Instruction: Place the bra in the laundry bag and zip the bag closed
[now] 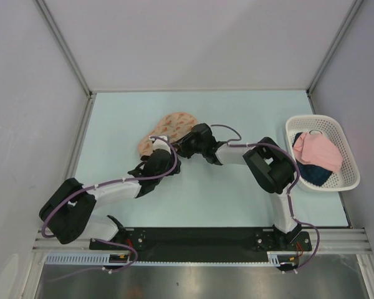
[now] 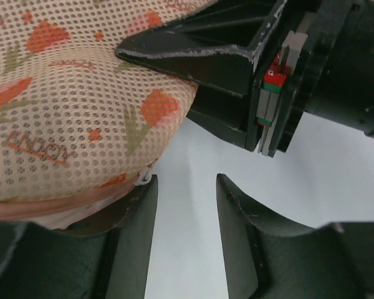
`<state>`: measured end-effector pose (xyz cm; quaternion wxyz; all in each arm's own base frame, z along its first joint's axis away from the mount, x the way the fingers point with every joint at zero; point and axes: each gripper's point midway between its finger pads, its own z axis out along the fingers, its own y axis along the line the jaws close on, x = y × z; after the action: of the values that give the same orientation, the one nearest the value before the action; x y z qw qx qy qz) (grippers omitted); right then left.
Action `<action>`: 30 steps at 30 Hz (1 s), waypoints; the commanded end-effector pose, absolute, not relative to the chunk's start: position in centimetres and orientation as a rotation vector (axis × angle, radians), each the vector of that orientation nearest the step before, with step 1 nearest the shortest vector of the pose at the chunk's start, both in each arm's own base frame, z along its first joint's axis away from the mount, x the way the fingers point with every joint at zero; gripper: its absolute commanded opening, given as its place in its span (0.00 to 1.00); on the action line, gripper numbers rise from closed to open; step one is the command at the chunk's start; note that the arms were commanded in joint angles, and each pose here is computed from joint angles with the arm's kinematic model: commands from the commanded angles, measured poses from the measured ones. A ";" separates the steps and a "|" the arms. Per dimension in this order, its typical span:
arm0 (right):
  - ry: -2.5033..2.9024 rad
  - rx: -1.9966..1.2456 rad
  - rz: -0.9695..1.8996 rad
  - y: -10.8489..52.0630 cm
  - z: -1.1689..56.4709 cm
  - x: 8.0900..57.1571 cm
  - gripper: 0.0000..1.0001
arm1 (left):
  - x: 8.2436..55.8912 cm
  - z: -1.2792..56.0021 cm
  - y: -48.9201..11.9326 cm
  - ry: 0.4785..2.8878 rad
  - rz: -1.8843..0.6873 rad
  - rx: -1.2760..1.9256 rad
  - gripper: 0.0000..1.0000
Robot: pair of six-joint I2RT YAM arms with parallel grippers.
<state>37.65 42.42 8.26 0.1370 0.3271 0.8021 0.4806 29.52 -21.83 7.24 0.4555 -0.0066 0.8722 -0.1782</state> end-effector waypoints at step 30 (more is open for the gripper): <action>2.221 1.097 1.460 41.8 11.1 37.4 0.29 | 32.1 9.5 -19.5 2.043 -0.331 -0.288 0.54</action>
<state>37.23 41.52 7.49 0.1227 0.3816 0.7856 0.4713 30.37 -19.87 7.94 0.4775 -0.0978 0.8610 -0.1457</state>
